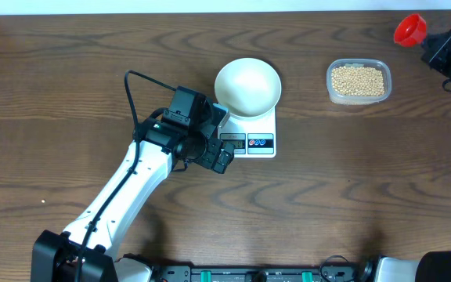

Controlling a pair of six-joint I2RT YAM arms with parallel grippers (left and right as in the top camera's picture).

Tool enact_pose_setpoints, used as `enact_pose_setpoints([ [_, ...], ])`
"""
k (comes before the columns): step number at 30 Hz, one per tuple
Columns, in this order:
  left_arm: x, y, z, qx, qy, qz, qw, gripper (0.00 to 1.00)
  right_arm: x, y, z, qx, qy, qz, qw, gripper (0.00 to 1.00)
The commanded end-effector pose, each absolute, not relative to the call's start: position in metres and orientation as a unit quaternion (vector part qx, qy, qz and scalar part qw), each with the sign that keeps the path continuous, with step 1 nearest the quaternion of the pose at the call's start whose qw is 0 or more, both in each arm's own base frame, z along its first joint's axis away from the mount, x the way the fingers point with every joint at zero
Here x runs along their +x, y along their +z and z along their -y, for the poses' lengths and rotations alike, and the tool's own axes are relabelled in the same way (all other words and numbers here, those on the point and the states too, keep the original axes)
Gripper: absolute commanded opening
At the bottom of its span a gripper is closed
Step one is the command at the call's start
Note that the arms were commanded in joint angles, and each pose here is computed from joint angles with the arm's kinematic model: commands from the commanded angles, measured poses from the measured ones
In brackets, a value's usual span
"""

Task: Scoop item into bowl and weigh 50g on scale
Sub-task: 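Withdraw the left gripper from the scale toward the left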

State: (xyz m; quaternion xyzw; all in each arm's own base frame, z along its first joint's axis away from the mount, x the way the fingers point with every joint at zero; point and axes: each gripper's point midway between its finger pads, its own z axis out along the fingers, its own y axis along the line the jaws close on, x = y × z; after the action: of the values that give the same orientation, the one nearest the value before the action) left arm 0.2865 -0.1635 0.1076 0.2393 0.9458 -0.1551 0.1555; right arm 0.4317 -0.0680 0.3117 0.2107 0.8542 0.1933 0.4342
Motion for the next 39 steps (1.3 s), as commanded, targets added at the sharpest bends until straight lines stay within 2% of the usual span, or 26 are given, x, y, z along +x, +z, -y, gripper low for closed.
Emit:
enact_pose_setpoints([
  [1,0.283,0.103,0.164,0.243,-0.159,-0.946,0.146,0.99,0.434,0.322,0.07,0.2,0.184,-0.852,0.448,0.01],
  [14,0.287,0.109,0.161,0.233,-0.161,-0.946,0.16,1.0,0.435,0.324,0.071,0.199,0.182,-0.85,0.453,0.01],
  [21,0.292,0.17,0.141,0.231,-0.136,-0.925,0.27,1.0,0.434,0.323,0.071,0.2,0.182,-0.851,0.451,0.01],
  [24,0.284,0.179,0.14,0.236,-0.141,-0.918,0.287,1.0,0.434,0.323,0.071,0.197,0.181,-0.851,0.451,0.01],
  [30,0.259,0.169,0.145,0.273,-0.172,-0.896,0.306,1.0,0.434,0.323,0.07,0.196,0.183,-0.852,0.45,0.01],
  [39,0.245,0.141,0.143,0.248,-0.195,-0.872,0.373,1.0,0.433,0.322,0.069,0.197,0.183,-0.853,0.447,0.01],
])
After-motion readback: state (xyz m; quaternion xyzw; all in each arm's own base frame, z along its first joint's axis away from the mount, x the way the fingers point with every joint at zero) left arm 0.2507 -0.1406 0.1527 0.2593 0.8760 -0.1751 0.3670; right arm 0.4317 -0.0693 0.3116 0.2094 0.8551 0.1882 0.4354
